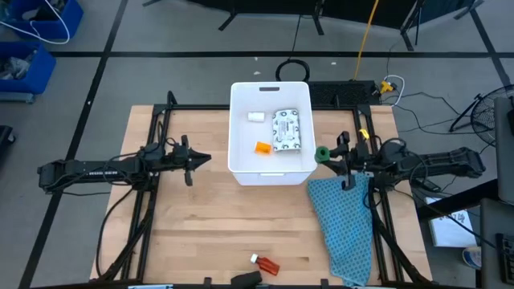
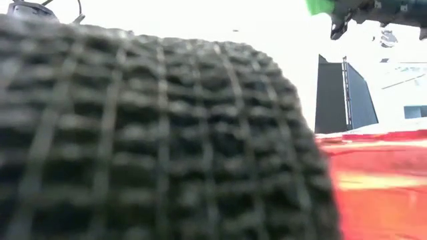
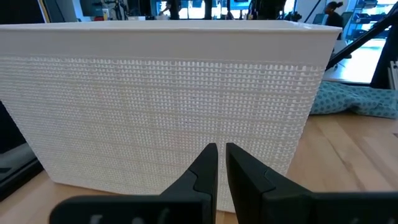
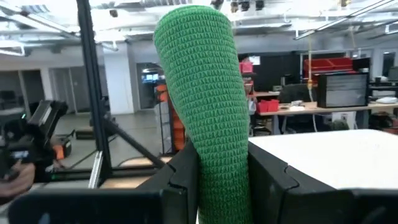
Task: Pick & place medical supplies in basket/bin
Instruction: Put the green bandage into the white bin
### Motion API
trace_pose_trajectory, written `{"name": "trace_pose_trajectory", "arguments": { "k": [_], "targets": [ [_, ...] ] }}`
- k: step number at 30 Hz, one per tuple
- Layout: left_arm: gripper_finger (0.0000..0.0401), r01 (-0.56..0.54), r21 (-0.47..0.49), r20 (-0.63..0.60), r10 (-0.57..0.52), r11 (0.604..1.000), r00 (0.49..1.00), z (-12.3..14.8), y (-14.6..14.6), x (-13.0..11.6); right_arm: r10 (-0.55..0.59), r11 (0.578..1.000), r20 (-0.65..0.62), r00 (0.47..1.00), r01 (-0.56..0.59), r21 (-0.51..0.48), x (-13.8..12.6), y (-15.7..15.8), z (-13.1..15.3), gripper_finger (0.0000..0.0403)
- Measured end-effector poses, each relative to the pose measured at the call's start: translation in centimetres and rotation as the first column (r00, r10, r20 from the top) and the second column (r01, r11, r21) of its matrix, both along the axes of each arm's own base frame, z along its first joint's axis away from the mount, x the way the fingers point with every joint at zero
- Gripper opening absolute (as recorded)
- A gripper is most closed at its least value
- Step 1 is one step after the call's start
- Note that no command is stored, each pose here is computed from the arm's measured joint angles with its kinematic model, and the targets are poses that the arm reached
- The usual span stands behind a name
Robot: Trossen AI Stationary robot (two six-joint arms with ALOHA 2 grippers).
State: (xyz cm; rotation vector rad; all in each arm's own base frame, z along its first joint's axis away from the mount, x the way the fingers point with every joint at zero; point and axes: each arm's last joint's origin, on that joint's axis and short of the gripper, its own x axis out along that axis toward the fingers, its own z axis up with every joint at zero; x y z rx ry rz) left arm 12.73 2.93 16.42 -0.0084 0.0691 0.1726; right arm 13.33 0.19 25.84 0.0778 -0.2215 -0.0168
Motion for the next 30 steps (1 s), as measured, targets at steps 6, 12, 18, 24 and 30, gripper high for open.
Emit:
{"name": "trace_pose_trajectory", "arguments": {
  "k": [6,12,18,24,30],
  "targets": [
    [0.0037,-0.001,-0.009,0.000,0.001,1.000,1.000,0.0,0.0,0.0,-0.021,0.998,-0.015,1.000,0.020,-0.054,2.3,0.0,4.5,0.0091],
    [0.0037,-0.001,-0.009,0.001,0.001,1.000,1.000,0.0,0.0,0.0,-0.192,0.974,-0.261,0.946,0.151,-0.170,6.6,-2.7,11.5,0.0082],
    [0.0037,0.000,-0.008,0.000,0.000,1.000,1.000,0.0,0.0,0.0,-0.295,0.952,-0.502,0.813,0.201,-0.233,10.3,-7.9,15.4,0.0078],
    [0.0037,0.000,-0.008,-0.001,0.000,1.000,1.000,0.0,0.0,0.0,-0.342,0.937,-0.609,0.716,0.214,-0.275,13.5,-13.1,14.2,0.0078],
    [0.0037,0.000,-0.004,-0.030,0.000,1.000,1.000,-0.3,0.0,0.0,-0.228,0.972,-0.682,0.694,0.127,-0.196,16.5,-17.5,9.8,0.0077]
  ]
}}
